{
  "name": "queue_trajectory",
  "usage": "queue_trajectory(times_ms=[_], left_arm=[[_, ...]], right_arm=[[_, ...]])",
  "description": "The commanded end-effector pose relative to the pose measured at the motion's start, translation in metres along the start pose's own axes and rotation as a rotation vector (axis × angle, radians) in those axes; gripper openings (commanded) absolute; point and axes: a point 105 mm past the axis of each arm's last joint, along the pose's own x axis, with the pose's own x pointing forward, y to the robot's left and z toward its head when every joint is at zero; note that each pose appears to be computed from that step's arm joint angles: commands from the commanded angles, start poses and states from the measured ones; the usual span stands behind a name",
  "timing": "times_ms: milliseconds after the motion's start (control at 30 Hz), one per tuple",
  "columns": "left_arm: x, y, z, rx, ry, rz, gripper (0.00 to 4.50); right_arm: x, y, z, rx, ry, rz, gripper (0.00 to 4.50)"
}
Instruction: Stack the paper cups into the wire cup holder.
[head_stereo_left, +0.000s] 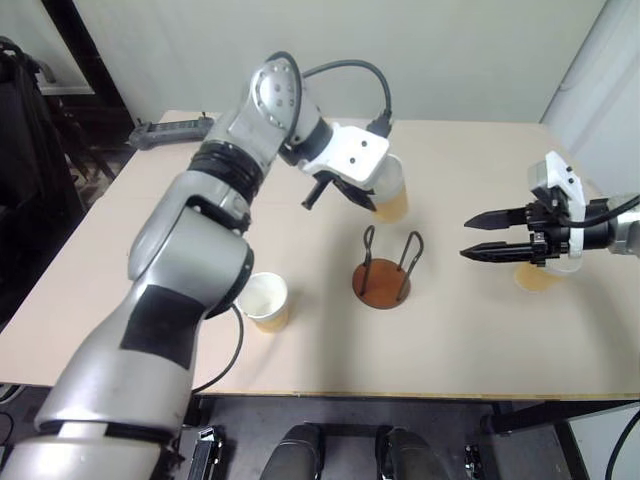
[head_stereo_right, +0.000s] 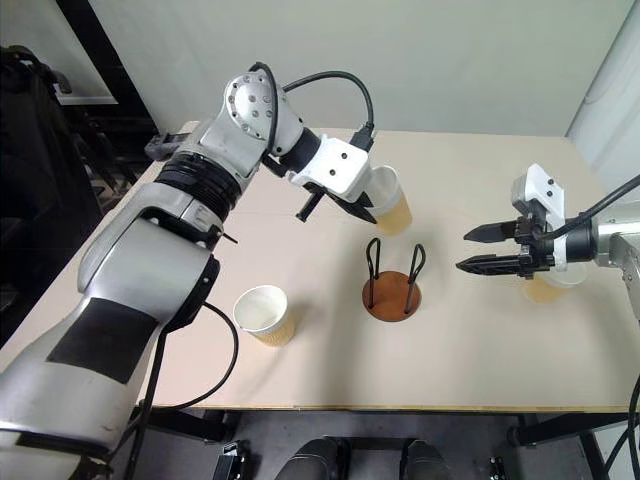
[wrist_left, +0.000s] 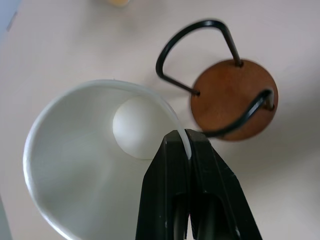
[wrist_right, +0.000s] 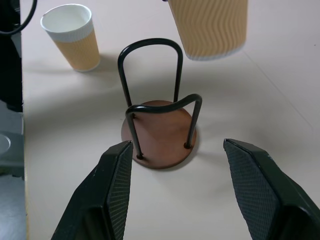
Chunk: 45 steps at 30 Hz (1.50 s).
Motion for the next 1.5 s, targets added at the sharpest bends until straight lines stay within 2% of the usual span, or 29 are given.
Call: queue_trajectory(times_ms=[33, 233, 933, 1500], left_arm=[[-0.009, 0.012, 0.021, 0.05, -0.034, 0.002, 0.03], [-0.008, 0.008, 0.026, 0.039, -0.069, -0.023, 0.03], [0.006, -0.014, 0.029, 0.022, -0.116, -0.154, 0.03], [0.01, -0.023, 0.016, 0.079, -0.037, -0.198, 0.03]], right_arm=[[-0.012, 0.0, 0.012, -0.056, 0.008, -0.011, 2.95], [-0.009, 0.013, 0.02, -0.079, -0.003, 0.055, 2.95], [-0.009, 0.016, 0.019, -0.072, 0.02, 0.088, 2.95], [-0.008, 0.018, 0.015, -0.069, 0.03, 0.082, 2.95]])
